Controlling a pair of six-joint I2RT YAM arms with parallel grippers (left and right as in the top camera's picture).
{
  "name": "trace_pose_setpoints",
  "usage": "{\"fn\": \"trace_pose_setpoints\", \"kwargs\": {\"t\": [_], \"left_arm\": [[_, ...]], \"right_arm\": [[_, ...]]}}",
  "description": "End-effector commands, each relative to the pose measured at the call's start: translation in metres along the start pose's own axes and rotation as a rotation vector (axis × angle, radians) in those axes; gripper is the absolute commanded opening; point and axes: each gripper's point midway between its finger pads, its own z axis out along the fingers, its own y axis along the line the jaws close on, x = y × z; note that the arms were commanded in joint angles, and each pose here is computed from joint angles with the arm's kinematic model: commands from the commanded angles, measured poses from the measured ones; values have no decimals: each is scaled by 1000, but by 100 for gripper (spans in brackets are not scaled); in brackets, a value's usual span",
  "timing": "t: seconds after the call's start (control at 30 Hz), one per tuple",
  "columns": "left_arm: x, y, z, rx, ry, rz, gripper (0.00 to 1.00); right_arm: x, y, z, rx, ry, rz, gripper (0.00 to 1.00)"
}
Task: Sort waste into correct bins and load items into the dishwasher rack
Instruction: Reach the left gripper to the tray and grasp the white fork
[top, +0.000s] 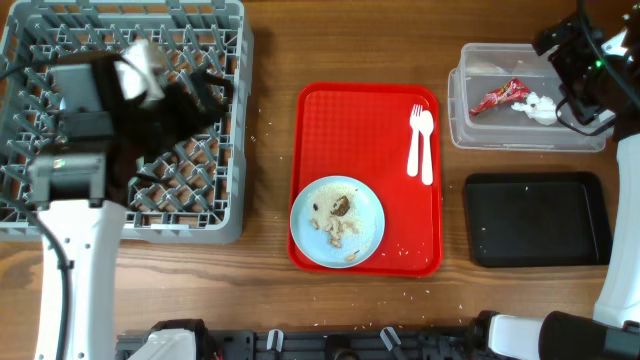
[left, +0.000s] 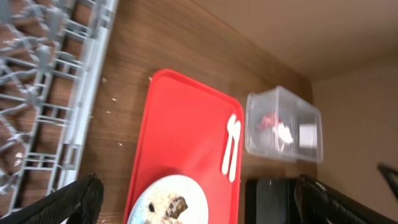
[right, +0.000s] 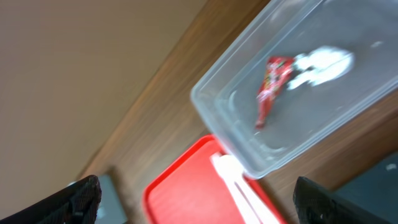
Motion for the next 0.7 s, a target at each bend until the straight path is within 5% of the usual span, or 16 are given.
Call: {"fn": "trace_pose_setpoints", "kwargs": {"t": [0.0,0.03,0.17,0.2,0.27,0.5,0.67], "left_arm": [[15,-21,40,-88,-1,192,100],[22,-30,58,-81,20,192,95],[46,-32,102,-113,103,236,95],[47,-28,108,-131,108,237,80],[51,-39,127,-81,118,177,75],[95,-87,177,-189,352,477,99],[140,-140,244,-54,312,548,97]], "right_arm": [[41,37,-5,-195,164,-262,93],[62,31,2,-133,211,-400,97],[75,19,18,-21,239,-434,100],[75,19,21,-17,243,-433,100],[74,20,23,-22,237,-433,100],[58,29,26,-38,163,-446,100],[-12,-30,20,194,-47,-218,100]]}}
